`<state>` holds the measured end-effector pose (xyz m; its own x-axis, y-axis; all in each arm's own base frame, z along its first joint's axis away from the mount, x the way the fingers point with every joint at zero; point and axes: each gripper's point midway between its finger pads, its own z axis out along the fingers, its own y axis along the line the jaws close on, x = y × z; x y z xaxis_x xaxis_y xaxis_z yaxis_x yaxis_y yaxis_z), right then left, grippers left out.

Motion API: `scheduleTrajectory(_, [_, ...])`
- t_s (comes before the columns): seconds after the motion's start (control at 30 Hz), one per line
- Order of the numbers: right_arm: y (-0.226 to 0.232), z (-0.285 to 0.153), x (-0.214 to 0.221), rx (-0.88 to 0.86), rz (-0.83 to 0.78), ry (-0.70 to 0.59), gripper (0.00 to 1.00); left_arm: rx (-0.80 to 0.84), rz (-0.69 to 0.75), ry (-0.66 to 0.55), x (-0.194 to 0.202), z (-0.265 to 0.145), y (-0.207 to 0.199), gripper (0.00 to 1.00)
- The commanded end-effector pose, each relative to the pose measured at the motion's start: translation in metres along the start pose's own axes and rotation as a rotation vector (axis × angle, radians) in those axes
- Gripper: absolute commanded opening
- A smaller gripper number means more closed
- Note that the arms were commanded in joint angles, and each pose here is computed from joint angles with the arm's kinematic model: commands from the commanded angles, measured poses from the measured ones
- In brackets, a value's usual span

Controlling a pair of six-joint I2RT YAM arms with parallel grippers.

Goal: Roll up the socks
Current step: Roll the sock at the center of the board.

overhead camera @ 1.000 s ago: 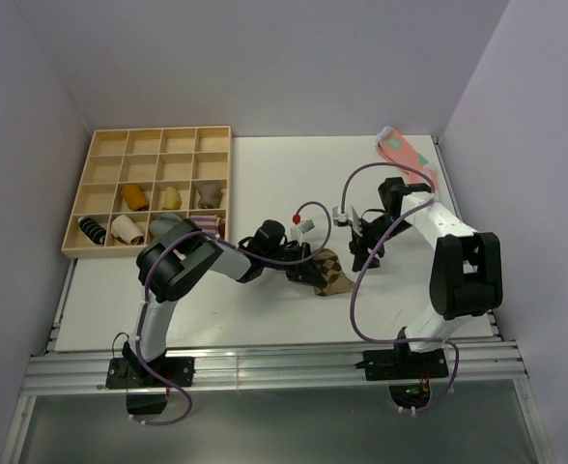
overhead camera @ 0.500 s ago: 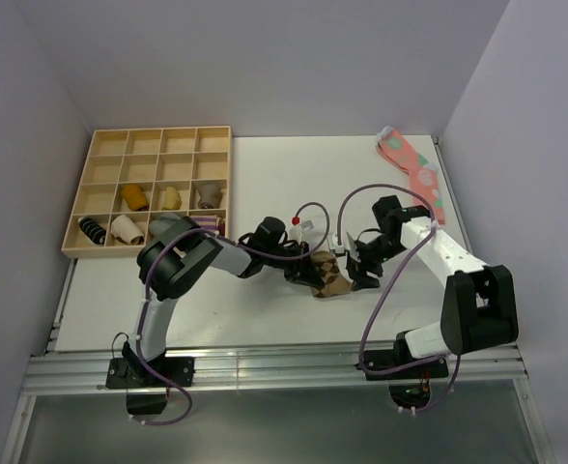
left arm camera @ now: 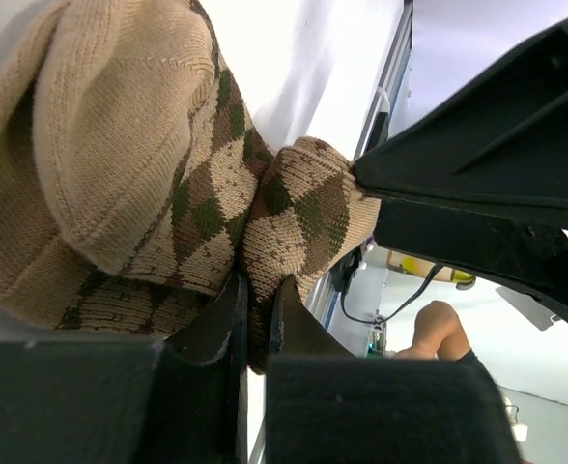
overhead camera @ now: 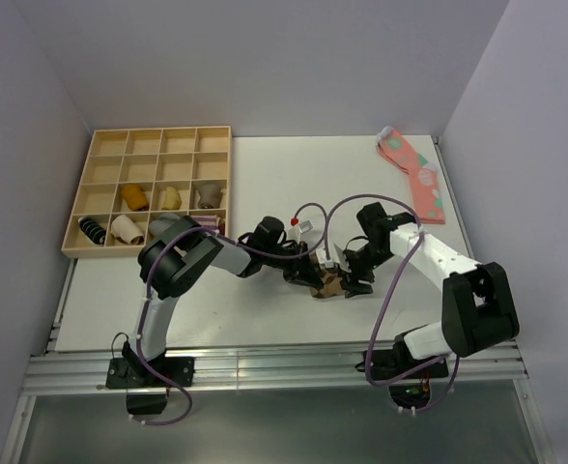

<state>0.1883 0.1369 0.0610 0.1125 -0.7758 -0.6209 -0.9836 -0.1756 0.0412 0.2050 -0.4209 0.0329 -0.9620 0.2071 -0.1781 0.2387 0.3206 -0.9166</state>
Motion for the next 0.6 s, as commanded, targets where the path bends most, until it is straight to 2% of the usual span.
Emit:
scheduleTrajectory(0.0, [-0.012, 0.002, -0.004, 0.02, -0.037, 0.006, 0.68, -0.207, -0.197, 0.096, 0.05, -0.005, 0.071, 0.0])
scheduleTrajectory(0.57, [-0.028, 0.021, 0.002, -0.045, 0.015, 0.039, 0.63, -0.118, -0.17, 0.102, 0.051, -0.006, 0.057, 0.0])
